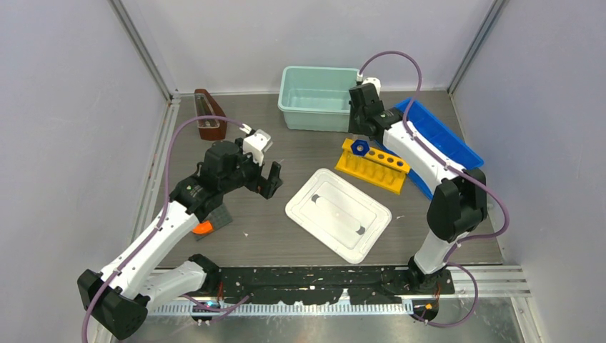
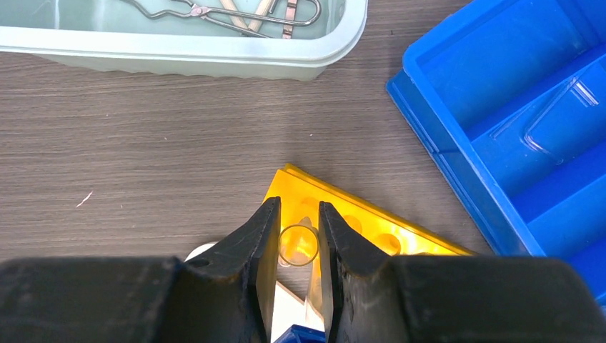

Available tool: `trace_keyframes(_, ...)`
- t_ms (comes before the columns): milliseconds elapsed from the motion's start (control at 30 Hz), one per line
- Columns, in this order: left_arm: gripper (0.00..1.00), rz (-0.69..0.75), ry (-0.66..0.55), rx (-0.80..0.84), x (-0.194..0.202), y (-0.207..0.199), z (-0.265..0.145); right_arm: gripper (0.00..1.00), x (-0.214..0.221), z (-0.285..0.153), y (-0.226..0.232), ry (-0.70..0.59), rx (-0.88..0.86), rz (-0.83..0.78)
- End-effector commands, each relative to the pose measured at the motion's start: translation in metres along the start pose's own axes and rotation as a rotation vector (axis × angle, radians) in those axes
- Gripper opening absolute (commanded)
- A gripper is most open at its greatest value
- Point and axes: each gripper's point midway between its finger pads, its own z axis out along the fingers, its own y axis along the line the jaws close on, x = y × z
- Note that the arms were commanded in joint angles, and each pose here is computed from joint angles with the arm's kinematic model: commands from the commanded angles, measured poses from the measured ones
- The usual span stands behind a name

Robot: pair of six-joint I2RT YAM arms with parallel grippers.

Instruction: Organize the chemistry lab equipment

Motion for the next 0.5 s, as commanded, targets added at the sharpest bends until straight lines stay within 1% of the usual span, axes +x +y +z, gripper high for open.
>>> trace_keyframes(0,1.00,0.011,-0.034,-0.002,-0.007,-0.001,-0.003,0.27,-0.012,0.003,0.005,-0.050,-0.011,0.045)
trace_keyframes(167,1.00,0.013,-0.032,-0.007,-0.007,0.000,-0.003,0.33,-0.013,0.001,0.005,-0.051,-0.013,0.052)
trace_keyframes(333,1.00,0.015,-0.032,-0.009,-0.006,0.001,-0.003,0.45,-0.025,-0.010,0.005,-0.062,-0.015,0.059)
trace_keyframes(433,1.00,0.016,-0.030,-0.011,-0.006,0.001,-0.003,0.50,-0.034,-0.025,0.005,-0.066,-0.027,0.066)
trace_keyframes(467,1.00,0.016,-0.030,-0.011,-0.006,0.001,-0.002,0.54,-0.034,-0.029,0.004,-0.061,-0.028,0.066)
